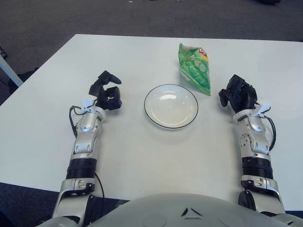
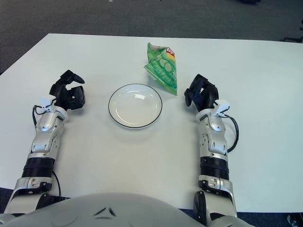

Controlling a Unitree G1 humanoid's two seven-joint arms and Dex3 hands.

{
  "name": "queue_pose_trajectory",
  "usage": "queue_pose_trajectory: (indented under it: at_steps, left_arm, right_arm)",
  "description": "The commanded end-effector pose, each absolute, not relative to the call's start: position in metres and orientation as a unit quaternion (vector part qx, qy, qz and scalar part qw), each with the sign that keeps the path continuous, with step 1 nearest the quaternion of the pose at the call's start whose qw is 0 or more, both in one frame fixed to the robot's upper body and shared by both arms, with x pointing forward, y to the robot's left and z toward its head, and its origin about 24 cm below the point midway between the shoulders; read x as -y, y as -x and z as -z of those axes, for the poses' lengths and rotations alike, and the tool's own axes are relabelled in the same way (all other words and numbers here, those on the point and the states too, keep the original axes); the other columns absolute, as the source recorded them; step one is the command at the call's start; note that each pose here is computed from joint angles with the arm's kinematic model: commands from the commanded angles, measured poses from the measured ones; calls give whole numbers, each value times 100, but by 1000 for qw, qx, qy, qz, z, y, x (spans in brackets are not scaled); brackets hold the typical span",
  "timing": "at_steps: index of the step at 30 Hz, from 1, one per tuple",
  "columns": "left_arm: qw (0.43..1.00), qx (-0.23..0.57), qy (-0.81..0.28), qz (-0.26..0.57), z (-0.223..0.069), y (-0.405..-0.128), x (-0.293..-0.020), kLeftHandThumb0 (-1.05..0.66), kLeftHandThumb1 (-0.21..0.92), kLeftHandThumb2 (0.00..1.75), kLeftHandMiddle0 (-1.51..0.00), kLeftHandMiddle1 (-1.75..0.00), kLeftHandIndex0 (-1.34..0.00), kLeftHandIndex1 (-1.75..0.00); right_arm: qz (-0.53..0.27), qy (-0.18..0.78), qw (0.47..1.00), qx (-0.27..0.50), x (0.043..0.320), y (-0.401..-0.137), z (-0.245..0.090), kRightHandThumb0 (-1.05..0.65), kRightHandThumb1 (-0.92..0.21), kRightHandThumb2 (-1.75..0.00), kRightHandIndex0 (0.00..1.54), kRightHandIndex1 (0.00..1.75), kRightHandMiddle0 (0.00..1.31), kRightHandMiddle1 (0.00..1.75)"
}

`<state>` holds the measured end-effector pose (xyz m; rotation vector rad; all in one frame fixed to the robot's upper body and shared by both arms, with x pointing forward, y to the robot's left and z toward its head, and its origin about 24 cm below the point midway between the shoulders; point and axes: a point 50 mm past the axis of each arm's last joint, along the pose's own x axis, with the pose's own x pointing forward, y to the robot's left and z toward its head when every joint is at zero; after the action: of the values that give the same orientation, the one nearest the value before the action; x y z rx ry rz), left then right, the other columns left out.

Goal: Put the snack into the plate.

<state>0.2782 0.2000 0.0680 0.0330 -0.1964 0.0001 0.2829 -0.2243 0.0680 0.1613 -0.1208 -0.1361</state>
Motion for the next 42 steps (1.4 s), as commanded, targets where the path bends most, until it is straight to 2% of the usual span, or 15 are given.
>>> queue_pose_trajectory:
  at_steps: [1, 42]
  left_arm:
    - [1000, -14, 5, -13, -10, -247, -200, -47, 36, 126, -123, -175, -58, -175]
    - [1000, -9, 4, -9, -9, -262, -193, -46, 38, 123, -120, -175, -56, -175]
  right_arm:
    - [95, -103, 990, -30, 224, -256, -18, -47, -78, -93, 141, 175, 108, 175]
    - [105, -94, 990, -25, 230, -271, -16, -47, -77, -93, 139, 175, 105, 175]
